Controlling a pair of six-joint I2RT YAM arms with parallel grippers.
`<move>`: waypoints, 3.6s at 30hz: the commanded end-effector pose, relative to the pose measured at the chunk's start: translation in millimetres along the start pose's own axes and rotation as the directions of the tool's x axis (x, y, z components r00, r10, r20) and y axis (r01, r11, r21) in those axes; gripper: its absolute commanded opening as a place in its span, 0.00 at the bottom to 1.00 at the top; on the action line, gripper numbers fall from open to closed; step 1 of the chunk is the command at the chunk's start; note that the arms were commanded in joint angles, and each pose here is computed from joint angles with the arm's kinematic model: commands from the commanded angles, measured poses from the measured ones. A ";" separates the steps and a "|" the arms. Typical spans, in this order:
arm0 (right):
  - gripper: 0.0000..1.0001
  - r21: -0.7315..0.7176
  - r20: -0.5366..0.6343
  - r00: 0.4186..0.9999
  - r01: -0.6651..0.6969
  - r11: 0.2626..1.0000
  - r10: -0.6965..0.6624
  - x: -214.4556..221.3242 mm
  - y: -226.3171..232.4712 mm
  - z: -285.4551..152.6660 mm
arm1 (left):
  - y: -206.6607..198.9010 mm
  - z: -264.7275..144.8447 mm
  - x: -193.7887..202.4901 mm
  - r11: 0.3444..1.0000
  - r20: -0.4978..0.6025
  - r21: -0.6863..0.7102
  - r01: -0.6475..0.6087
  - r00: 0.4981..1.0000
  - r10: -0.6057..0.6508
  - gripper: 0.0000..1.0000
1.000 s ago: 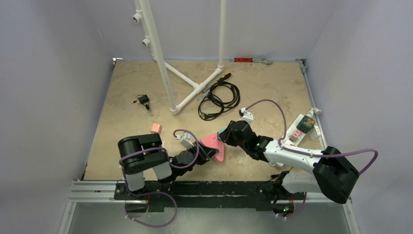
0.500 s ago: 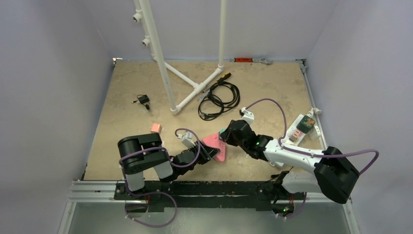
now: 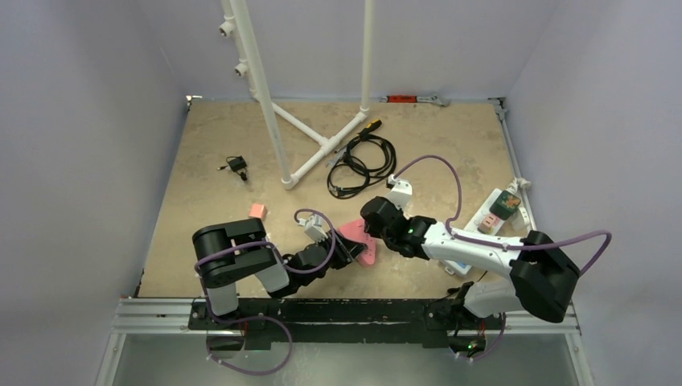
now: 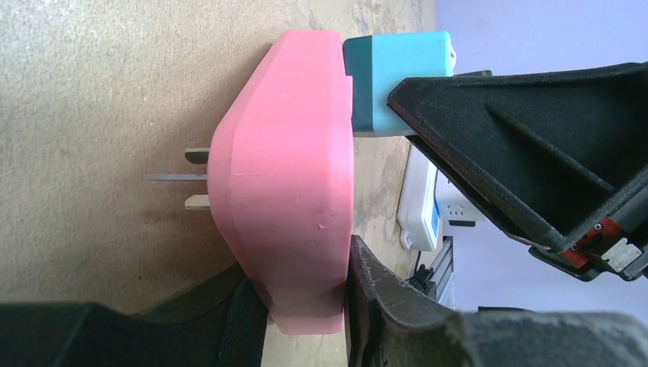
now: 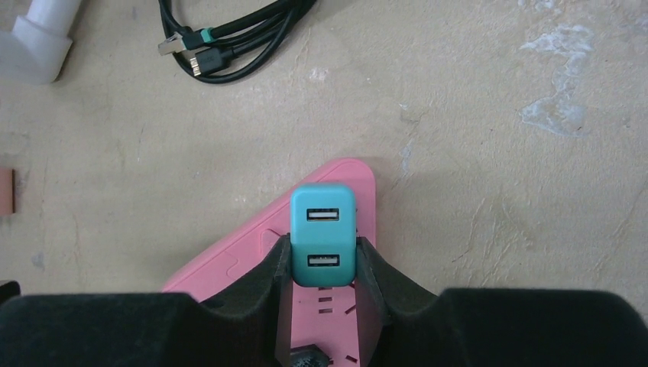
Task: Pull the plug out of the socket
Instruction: Remove the plug from the socket.
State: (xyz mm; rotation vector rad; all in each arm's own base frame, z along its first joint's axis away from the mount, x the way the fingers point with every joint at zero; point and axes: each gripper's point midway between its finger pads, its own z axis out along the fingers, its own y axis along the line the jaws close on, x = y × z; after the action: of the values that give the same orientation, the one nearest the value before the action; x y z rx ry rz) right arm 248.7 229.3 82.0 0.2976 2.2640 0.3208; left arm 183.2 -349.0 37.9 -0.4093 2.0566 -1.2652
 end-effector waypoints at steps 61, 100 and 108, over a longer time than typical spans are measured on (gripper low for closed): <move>0.00 -0.004 0.076 0.996 -0.047 0.999 0.047 -31.1 13.5 3.6 | 50.4 -9.6 19.7 0.977 -0.114 -0.144 -0.155 0.984 0.140 0.00; 0.00 -0.144 0.089 0.983 -0.147 0.979 0.161 -62.5 -0.6 -2.7 | 64.8 -16.2 11.3 0.980 -0.106 -0.154 -0.124 0.988 0.108 0.00; 0.00 -0.044 0.129 0.985 -0.106 0.993 0.111 -53.5 15.9 -9.7 | 67.2 -15.4 12.6 0.979 -0.110 -0.159 -0.124 0.988 0.108 0.00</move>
State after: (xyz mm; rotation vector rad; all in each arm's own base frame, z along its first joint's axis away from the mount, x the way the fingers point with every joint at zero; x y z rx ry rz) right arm 248.8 226.1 86.5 0.3044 2.2941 0.4769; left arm 184.0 -346.4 37.6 -0.3873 2.0605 -1.3080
